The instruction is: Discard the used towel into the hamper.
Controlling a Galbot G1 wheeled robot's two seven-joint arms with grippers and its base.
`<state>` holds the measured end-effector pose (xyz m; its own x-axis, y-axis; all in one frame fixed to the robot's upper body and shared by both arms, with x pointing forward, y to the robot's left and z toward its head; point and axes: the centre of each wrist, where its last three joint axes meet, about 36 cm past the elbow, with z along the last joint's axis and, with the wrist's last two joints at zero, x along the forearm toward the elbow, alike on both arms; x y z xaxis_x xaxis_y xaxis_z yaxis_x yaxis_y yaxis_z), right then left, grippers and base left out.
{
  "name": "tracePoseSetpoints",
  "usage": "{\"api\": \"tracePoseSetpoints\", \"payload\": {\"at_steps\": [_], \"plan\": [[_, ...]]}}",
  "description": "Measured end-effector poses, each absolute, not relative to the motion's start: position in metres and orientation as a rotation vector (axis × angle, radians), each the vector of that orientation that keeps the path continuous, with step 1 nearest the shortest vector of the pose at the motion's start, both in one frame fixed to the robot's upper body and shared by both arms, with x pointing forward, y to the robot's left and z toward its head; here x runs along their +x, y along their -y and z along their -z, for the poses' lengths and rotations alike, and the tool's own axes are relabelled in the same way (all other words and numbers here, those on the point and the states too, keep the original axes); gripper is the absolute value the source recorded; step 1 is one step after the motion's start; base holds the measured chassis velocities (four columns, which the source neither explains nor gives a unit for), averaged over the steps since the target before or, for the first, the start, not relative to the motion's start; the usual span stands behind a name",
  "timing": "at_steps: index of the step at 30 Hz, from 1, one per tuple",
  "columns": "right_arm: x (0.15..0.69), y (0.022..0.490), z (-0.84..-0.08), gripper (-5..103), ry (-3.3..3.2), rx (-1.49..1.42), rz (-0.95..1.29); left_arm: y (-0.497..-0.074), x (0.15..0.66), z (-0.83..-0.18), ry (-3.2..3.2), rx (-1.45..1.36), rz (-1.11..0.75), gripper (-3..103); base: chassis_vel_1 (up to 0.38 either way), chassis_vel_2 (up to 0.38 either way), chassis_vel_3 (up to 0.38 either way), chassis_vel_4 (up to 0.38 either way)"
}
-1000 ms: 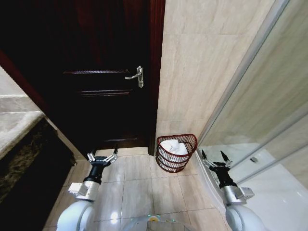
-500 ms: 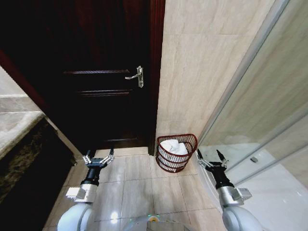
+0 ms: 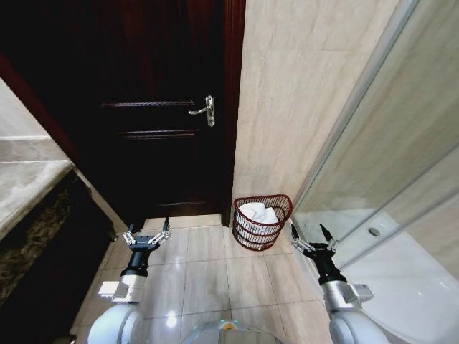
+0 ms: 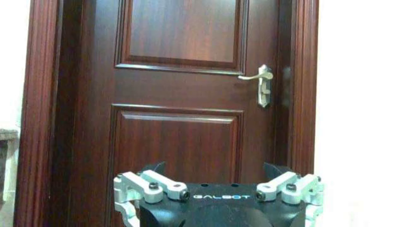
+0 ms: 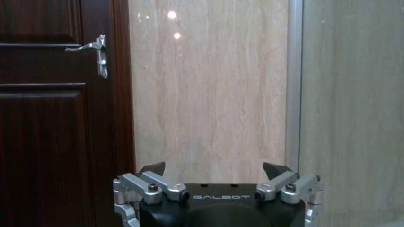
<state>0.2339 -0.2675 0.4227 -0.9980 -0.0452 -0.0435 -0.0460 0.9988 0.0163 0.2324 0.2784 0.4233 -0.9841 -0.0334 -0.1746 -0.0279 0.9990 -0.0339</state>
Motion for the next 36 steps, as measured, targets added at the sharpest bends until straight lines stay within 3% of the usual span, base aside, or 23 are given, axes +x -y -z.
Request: {"api": "tracePoseSetpoints", "payload": {"at_steps": [36], "plan": [[0.232, 0.261, -0.413, 100, -3.105, -0.064, -0.025, -0.274, 0.236, -0.413, -2.951, -0.039, 0.074, 100, 0.074, -0.081, -0.076, 0.078]]}}
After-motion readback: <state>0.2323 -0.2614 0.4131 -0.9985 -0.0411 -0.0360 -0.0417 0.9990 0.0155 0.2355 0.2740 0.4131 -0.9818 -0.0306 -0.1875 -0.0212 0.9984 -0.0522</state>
